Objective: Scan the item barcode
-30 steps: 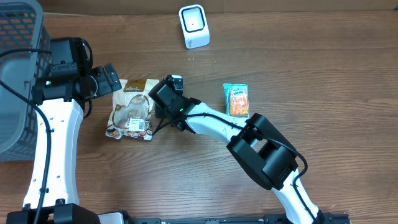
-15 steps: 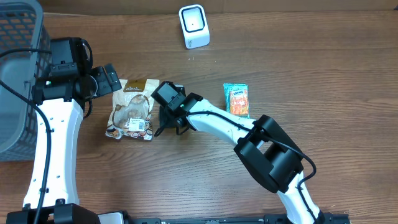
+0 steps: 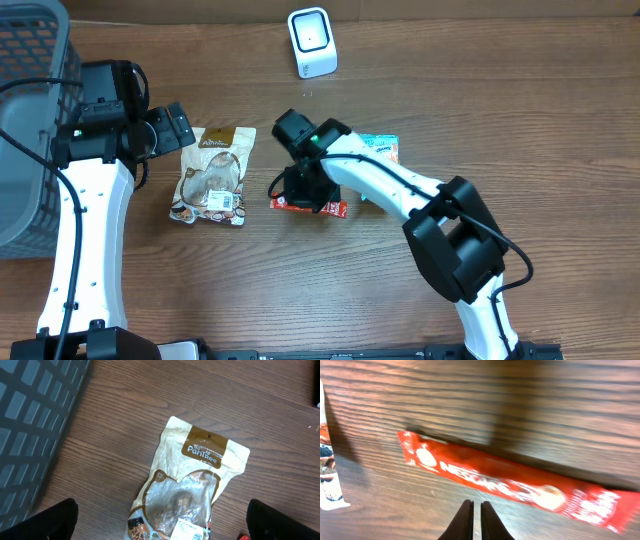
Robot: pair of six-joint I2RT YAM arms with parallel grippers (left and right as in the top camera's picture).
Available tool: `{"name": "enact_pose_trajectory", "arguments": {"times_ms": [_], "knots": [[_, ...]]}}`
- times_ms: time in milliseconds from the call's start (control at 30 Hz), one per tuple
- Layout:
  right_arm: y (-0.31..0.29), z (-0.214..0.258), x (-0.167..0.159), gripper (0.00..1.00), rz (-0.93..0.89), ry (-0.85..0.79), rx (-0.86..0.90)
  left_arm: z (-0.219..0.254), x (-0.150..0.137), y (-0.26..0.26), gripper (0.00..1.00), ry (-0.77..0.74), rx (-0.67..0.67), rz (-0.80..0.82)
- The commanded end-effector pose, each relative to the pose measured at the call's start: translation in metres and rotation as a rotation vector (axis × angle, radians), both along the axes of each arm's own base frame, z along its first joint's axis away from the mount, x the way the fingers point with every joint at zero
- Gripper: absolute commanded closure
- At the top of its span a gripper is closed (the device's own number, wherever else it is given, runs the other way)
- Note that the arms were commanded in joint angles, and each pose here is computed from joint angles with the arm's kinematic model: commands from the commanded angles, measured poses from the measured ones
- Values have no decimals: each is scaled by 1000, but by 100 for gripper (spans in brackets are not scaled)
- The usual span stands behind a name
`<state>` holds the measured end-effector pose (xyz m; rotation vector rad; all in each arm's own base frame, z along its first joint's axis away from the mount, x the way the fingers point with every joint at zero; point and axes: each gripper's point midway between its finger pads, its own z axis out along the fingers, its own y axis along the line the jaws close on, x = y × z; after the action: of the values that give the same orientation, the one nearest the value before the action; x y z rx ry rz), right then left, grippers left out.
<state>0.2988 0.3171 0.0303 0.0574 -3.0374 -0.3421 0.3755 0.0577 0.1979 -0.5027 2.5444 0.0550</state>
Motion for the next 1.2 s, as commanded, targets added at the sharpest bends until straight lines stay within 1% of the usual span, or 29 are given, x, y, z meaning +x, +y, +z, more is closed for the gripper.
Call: {"name": "enact_pose_trajectory", "arguments": {"times_ms": [0,100,267,567,800,867,967,1067,1167], "knots": [[-24,20,-3,92,-10,10,-69,1,1,4,0,1,15,-7],[-39,17,-12,92,-10,39,-139,1,1,4,1,1,15,-7],[-50,7,-24,92,-11,77,-181,1,1,4,0,1,14,-7],[-52,-10,-22,92,-11,58,-186,1,1,4,0,1,14,-7],[-66,-22,-21,93,-8,27,-251,1,1,4,0,1,15,-7],[-70,-23,-15,93,-9,-5,-276,1,1,4,0,1,15,-7],[-67,-24,5,93,-17,-98,-277,1,1,4,0,1,14,-7],[-57,-23,28,93,-32,-198,-241,1,1,4,1,1,15,-7],[-38,-19,52,93,7,-303,-170,1,1,4,0,1,14,-7]]}}
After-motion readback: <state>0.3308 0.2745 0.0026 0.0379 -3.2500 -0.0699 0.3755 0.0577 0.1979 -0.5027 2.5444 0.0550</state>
